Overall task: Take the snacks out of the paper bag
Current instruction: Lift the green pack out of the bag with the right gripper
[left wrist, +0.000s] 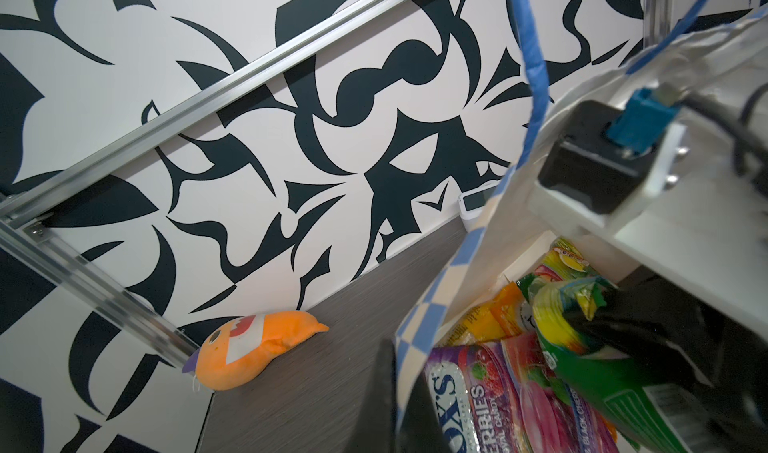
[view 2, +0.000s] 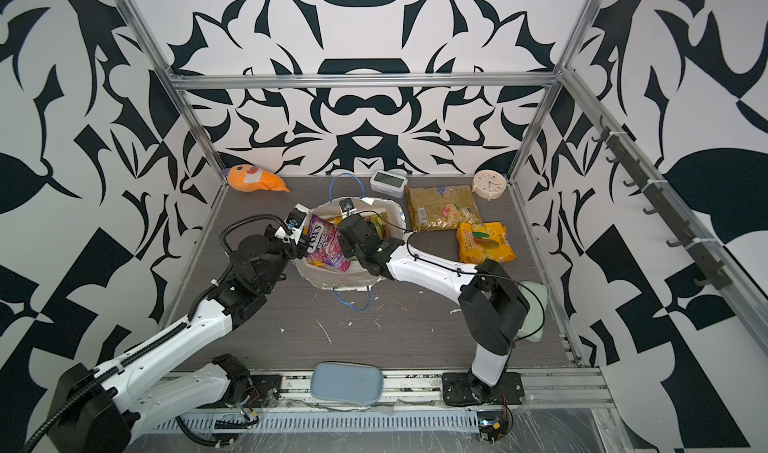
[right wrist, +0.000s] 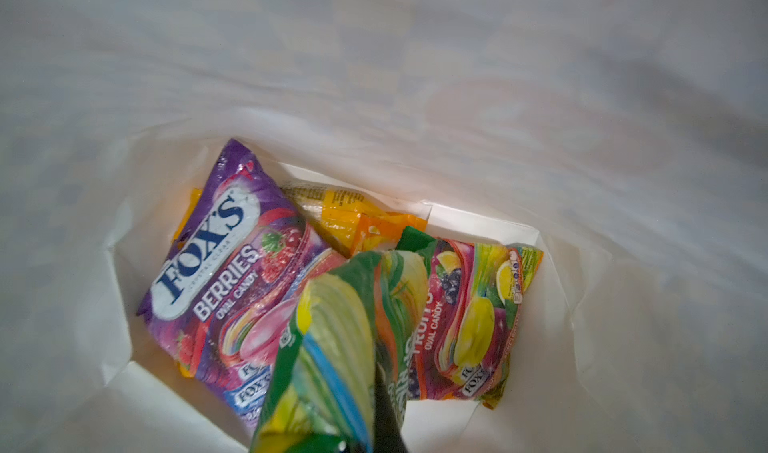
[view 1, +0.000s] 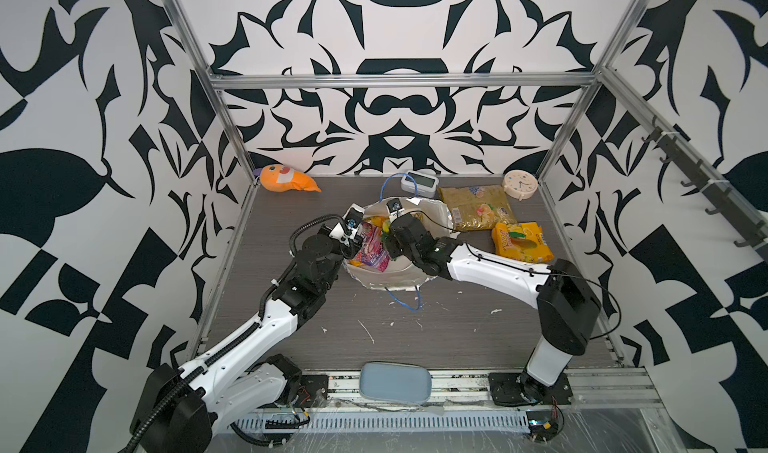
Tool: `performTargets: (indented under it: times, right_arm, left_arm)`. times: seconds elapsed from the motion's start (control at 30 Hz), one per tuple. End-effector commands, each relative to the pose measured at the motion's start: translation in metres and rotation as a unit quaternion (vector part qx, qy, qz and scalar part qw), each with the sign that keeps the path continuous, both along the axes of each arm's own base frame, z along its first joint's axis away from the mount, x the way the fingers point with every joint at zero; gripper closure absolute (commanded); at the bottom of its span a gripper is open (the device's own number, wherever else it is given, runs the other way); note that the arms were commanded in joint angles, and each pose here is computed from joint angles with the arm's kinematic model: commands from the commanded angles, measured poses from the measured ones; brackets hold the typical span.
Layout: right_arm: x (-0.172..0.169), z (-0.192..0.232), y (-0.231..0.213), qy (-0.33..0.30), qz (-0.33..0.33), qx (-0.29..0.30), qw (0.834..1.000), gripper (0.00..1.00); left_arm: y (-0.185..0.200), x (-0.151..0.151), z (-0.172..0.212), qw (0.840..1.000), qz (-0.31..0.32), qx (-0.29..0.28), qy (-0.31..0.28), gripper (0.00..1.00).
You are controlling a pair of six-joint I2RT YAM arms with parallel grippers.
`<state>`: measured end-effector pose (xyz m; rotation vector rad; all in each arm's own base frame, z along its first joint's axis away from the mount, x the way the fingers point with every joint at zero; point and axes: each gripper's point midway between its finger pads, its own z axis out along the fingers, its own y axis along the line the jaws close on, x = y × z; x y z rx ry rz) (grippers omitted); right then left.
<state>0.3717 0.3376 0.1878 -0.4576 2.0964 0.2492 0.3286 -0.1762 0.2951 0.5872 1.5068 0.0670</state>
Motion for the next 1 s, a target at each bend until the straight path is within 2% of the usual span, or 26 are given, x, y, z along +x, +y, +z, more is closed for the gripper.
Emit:
performTargets:
  times: [0.0,0.2,0.53,0.8,0.97]
  right_arm:
    - [0.004,0.052,0.005,-0.034,0.007,0.086,0.996,1.00]
    - [-0.009,0.063,0.017,-0.022,0.081,0.142,0.986,1.00]
    - [-0.040,0.111,0.027,-0.079,0.188,0.177,0.963,1.00]
    - [-0.058,0.144,0.009,-0.112,0.209,0.179,0.955,1.00]
    - [-0.077,0.175,-0.007,-0.134,0.228,0.204,0.943,1.00]
  left_arm:
    - [-0.001,0.000,0.024,0.999,0.001,-0.020,-0.029,1.00]
    - [0.001,0.005,0.023,0.999,0.012,-0.019,-0.028,1.00]
    - [0.003,0.007,0.026,0.999,0.022,-0.026,-0.037,1.00]
    - [0.007,0.006,0.024,0.999,0.030,-0.025,-0.031,1.00]
    - [0.008,0.006,0.023,0.999,0.032,-0.026,-0.034,1.00]
